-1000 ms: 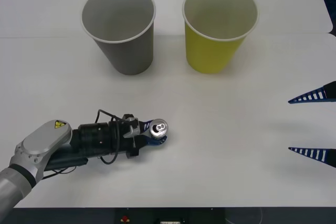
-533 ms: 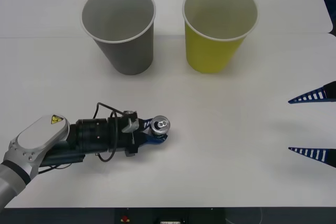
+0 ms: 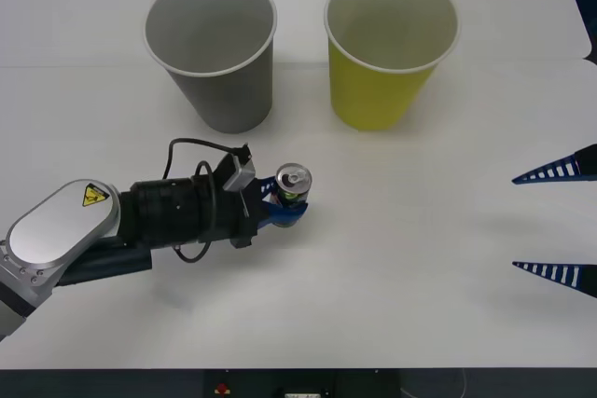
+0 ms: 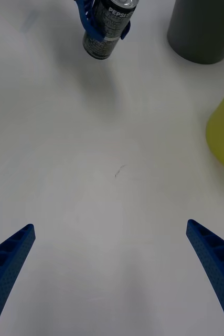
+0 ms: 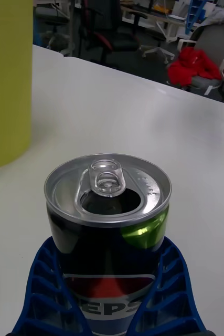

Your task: Put the can into the green bin and the plastic bottle into the gray bin

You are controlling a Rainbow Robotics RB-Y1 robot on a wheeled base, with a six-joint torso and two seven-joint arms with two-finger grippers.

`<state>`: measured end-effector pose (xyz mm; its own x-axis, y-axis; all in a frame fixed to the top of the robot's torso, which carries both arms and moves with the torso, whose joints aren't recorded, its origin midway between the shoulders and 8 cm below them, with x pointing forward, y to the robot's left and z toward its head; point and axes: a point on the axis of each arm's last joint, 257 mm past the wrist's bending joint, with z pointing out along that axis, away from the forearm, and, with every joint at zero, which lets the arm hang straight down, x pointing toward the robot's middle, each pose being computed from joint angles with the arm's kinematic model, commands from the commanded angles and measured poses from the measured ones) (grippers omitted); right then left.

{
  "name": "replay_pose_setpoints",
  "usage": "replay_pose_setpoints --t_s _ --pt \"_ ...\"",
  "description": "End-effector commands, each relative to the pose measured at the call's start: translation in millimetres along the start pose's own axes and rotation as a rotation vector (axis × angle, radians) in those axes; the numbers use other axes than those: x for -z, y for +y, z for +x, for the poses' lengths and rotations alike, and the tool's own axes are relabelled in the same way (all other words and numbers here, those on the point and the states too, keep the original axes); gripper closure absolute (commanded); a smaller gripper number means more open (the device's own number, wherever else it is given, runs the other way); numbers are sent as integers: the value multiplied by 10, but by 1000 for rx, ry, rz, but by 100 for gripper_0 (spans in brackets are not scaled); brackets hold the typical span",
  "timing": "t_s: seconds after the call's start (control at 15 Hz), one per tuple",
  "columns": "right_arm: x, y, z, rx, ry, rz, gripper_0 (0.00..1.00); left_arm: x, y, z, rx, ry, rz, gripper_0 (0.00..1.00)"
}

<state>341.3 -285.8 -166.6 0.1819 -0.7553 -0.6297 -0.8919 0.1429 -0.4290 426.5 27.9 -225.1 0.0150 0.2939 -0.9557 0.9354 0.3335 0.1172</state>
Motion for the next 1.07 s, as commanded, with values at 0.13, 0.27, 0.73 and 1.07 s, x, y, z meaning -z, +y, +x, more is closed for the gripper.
replay_pose_setpoints --t_s 0.13,0.27,0.73,1.07 --pt "0 0 0 0 0 0 0 59 -19 -317 92 13 -30 100" --pt "0 0 0 0 0 0 0 141 -50 -459 142 33 -42 100" --pt "0 0 0 0 0 0 0 317 -75 -1011 243 72 -101 100" --pt "0 0 0 0 0 0 0 536 222 -1355 135 185 -127 100"
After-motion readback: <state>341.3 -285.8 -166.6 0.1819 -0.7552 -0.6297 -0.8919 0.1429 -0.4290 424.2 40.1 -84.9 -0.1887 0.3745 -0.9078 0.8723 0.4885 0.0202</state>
